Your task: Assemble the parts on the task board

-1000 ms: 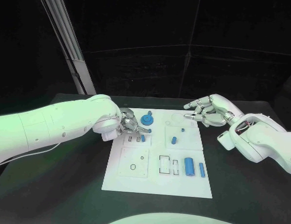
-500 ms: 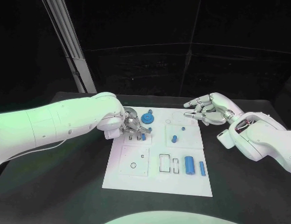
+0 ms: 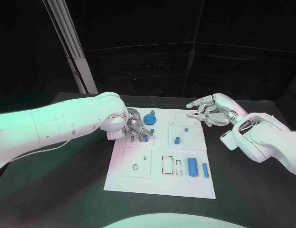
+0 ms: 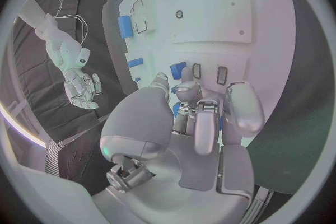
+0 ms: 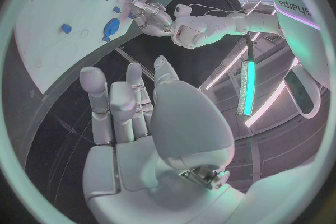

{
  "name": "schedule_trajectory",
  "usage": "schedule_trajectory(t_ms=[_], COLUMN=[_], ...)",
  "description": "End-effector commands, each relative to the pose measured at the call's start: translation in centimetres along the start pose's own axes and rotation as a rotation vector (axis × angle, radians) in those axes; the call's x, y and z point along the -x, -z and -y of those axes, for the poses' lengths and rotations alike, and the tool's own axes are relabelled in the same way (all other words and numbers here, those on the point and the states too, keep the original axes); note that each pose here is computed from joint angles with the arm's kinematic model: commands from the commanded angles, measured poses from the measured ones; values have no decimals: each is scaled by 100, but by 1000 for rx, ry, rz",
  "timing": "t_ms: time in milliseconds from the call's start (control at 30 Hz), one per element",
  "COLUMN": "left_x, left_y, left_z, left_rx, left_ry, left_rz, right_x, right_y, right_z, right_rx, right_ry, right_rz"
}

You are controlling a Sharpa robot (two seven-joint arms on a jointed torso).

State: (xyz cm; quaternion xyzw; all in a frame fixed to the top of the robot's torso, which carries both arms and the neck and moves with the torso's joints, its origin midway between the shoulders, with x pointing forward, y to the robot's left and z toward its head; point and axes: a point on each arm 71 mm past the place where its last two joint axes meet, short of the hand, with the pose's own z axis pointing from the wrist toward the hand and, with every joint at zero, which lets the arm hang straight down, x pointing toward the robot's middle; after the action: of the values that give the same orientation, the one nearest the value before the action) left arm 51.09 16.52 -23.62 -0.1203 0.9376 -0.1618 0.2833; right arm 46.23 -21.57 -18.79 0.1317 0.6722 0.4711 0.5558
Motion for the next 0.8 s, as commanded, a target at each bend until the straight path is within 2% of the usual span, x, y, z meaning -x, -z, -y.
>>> schedule_trajectory(t_ms=[33,800], left_x=[0,-13], left_y=[2,-25], left_z=[11,62], left_rx=[5,2], left_ry=[-17,-30], left_rz=[-13,-28], right_x=[-3,-25], right_y=[-10,-27], right_z=[-18,-21], right_rx=[5,5], right_ry=[-5,-9], right_rz=[-3,-15])
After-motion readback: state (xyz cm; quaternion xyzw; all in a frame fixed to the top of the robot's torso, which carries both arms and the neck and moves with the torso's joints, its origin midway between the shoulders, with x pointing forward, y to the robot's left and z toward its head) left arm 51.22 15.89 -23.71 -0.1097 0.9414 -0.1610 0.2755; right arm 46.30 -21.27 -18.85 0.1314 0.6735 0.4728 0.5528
